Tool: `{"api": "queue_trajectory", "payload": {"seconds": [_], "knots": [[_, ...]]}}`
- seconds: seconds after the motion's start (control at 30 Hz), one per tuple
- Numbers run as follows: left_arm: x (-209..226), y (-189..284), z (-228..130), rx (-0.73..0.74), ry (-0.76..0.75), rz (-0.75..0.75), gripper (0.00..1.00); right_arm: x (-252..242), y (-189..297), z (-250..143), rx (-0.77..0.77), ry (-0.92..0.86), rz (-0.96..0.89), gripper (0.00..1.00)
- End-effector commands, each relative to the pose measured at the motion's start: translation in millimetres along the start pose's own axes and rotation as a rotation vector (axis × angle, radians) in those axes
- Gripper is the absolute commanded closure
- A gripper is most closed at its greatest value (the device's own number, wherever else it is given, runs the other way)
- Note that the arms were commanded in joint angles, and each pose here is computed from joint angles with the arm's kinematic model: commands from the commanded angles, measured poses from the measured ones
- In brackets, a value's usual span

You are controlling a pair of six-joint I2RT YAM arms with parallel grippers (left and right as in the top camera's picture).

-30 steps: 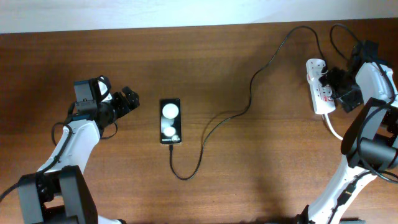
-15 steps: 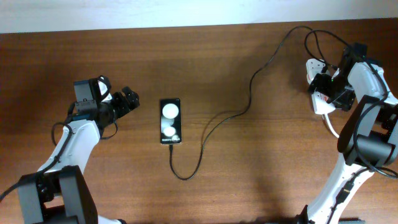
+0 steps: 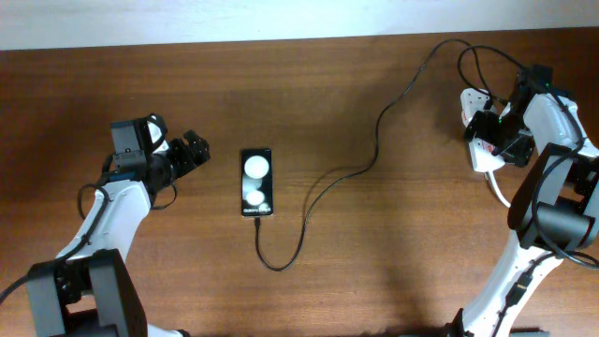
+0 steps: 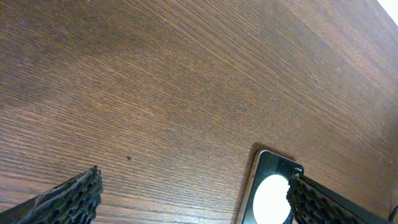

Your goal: Plug charger to phone and switch on socket

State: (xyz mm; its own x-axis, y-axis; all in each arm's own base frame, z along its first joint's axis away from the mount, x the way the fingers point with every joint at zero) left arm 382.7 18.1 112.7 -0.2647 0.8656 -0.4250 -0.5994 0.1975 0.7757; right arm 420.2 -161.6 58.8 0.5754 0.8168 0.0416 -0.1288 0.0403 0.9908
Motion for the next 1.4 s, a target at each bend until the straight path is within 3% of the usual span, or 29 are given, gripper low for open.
{"api": "queue_trajectory", "payload": {"seconds": [0.0, 0.6, 0.93, 1.1, 1.37], "knots": [[-1, 3, 0, -0.008, 0.007, -0.007, 0.01, -3, -8, -5, 0.021, 0.005, -0.029, 0.01], [-3, 5, 1, -0.014, 0.005, -0.009, 0.01, -3, -8, -5, 0.021, 0.005, -0.029, 0.02], [-27, 51, 22, -0.149, -0.041, -0.067, 0.01, -3, -8, -5, 0.021, 0.005, -0.029, 0.01], [-24, 63, 30, -0.211, -0.045, -0.015, 0.01, -3, -8, -5, 0.021, 0.005, -0.029, 0.01], [-8, 61, -5, -0.043, 0.001, 0.066, 0.01, -3, -8, -5, 0.021, 0.005, -0.029, 0.01]]}}
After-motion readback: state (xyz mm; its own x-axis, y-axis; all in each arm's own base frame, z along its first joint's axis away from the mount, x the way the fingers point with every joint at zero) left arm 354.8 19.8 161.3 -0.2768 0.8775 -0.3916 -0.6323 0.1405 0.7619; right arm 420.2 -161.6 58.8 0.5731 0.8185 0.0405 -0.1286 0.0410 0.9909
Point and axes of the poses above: each gripper's point midway between its finger pads, its own y axis back along the fingers, its own x axis along the line the jaws close on, z = x × y, the point moved 5 cm from there along y, back along the fingers, and after that the axes turned 2 degrees about -y, right-handed, at the moved point
